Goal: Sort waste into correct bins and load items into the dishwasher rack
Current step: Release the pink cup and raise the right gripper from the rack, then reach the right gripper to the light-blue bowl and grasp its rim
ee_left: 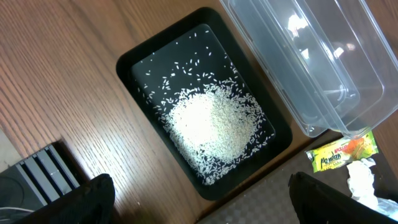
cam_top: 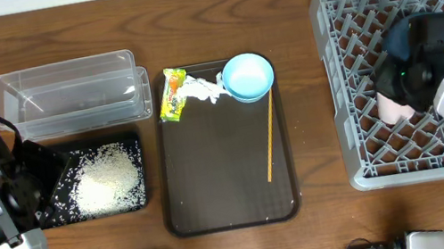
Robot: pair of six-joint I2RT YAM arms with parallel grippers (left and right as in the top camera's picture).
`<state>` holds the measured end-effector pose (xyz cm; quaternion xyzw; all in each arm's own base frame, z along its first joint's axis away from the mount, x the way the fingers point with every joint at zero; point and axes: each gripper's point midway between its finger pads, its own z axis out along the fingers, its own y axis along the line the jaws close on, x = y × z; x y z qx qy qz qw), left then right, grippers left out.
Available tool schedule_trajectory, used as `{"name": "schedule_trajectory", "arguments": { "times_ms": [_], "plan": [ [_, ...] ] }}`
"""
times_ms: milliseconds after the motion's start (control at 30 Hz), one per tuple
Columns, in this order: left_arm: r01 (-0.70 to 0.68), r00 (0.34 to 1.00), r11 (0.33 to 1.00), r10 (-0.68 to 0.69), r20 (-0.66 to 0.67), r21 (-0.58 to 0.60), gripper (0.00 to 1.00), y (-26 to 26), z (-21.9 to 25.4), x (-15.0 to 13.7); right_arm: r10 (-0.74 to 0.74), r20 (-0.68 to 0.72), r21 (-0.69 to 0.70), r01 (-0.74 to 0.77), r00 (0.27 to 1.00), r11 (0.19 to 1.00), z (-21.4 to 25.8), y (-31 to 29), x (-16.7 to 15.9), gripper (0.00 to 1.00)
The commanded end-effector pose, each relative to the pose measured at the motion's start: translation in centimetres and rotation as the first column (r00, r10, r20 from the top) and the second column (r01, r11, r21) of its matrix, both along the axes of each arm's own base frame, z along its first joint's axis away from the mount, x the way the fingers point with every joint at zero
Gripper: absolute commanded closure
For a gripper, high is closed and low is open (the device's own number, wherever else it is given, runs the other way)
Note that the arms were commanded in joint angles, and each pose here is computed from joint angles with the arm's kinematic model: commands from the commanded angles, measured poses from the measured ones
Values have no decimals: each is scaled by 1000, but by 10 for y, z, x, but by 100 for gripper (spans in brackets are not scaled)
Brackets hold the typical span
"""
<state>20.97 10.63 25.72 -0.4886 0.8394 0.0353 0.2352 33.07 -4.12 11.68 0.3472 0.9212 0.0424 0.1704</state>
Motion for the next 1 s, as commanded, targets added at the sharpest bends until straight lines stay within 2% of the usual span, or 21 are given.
{"name": "schedule_trajectory", "arguments": {
  "times_ms": [0,100,300,400,433,500,567,600,633,700,733,767,800,900,967],
  "plan": [
    [-22,1000,1000,22,8,18,8,5,4,-1,-52,4,-109,52,999,993,26,-21,1,99],
    [-22,1000,1000,22,8,18,8,5,4,-1,-71,-58,-154,61,996,986,32,-29,-14,99],
    [-22,1000,1000,22,8,18,8,5,4,-1,-73,-115,-155,54,991,986,30,-28,-28,99],
    [-22,1000,1000,22,8,18,8,5,4,-1,-23,-90,-54,18,996,998,34,-9,-25,99],
    [-22,1000,1000,22,8,18,8,5,4,-1,17,-63,0,-17,998,1000,37,2,-21,99],
    [-22,1000,1000,22,8,18,8,5,4,-1,187,62,145,-195,980,970,52,39,-7,99],
    [-23,1000,1000,22,8,18,8,5,5,-1,373,254,249,-433,892,866,78,83,6,99],
    [-22,1000,1000,22,8,18,8,5,4,-1,432,346,277,-531,833,801,93,103,9,95],
    [-22,1000,1000,22,8,18,8,5,4,-1,466,409,285,-595,785,751,103,117,10,91],
    [-22,1000,1000,22,8,18,8,5,4,-1,511,476,273,-673,716,688,116,142,12,47],
    [-22,1000,1000,22,8,18,8,5,4,-1,532,483,261,-695,695,670,117,151,11,29],
    [-22,1000,1000,22,8,18,8,5,4,-1,556,484,246,-715,676,655,117,161,10,4],
    [-22,1000,1000,22,8,18,8,5,4,-1,588,463,219,-729,663,649,113,172,7,1],
    [-22,1000,1000,22,8,18,8,5,4,-1,648,351,126,-720,676,683,95,188,-1,1],
    [-23,1000,1000,22,8,18,8,5,5,-1,696,297,38,-737,653,675,87,201,-7,1]
  ]
}}
